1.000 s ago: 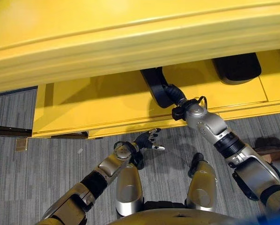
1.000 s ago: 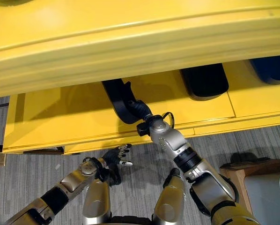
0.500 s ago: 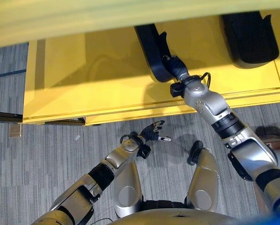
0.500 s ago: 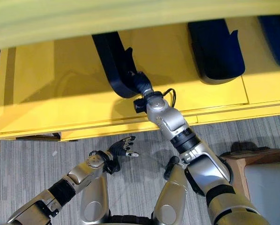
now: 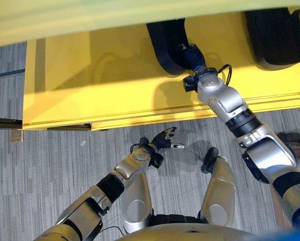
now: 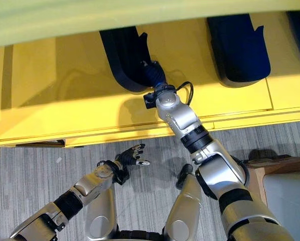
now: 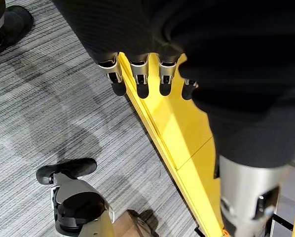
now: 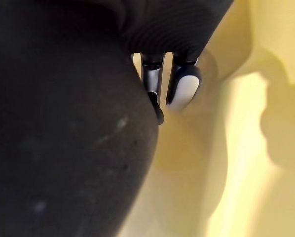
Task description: Move parts from the plastic box to the shelf.
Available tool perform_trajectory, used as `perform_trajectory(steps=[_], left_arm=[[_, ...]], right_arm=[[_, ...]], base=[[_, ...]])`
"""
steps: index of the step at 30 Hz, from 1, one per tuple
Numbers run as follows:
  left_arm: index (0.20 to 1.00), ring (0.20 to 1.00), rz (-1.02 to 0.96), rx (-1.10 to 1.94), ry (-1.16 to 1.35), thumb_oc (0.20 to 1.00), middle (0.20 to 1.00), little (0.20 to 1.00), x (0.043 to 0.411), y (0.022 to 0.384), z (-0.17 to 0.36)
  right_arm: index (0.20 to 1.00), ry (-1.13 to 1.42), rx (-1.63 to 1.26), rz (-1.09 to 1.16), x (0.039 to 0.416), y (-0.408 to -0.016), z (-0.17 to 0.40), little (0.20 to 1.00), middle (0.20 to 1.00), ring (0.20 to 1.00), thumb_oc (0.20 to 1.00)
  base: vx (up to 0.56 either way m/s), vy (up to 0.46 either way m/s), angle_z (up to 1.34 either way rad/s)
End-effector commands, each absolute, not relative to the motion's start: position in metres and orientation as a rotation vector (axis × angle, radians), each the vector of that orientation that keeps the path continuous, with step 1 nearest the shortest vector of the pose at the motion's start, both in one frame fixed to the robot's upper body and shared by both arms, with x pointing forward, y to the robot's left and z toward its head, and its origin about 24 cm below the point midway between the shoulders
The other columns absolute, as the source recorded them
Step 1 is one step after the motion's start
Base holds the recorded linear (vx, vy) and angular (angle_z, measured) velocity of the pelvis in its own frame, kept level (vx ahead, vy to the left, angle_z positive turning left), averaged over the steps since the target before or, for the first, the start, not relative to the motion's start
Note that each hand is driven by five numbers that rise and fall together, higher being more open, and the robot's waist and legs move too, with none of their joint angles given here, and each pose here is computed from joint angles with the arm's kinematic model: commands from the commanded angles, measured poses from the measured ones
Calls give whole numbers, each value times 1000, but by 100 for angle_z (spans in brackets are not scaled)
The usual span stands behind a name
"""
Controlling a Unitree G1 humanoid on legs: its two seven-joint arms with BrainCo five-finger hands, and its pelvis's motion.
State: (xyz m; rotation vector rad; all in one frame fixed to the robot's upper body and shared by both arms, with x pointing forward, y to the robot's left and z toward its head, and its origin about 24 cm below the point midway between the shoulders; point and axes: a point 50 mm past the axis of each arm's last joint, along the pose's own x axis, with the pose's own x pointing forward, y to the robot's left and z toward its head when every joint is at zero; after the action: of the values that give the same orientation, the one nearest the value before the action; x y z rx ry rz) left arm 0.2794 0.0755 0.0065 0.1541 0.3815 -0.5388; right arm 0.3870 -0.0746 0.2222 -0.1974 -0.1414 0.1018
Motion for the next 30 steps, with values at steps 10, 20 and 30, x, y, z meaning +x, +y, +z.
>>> perform_trajectory(steps=[10, 20, 30], left_arm=[[1000, 1000, -602, 149, 238, 1000, 1000, 1000, 281, 53, 39], [1000, 1000, -576, 134, 250, 1000, 1000, 1000, 283, 60, 32], [1000, 1000, -423, 166, 263, 1000, 1000, 1000, 284, 78, 24]], right_arm=[[200, -10, -227, -115, 405, -120, 203, 200, 200, 200, 200], [200, 12, -342, -104, 406, -122, 194, 200, 200, 200, 200], [200, 40, -280, -54, 384, -109, 145, 200, 200, 200, 200]], base=[[0, 0, 0], [0, 0, 0], [1, -4, 0]])
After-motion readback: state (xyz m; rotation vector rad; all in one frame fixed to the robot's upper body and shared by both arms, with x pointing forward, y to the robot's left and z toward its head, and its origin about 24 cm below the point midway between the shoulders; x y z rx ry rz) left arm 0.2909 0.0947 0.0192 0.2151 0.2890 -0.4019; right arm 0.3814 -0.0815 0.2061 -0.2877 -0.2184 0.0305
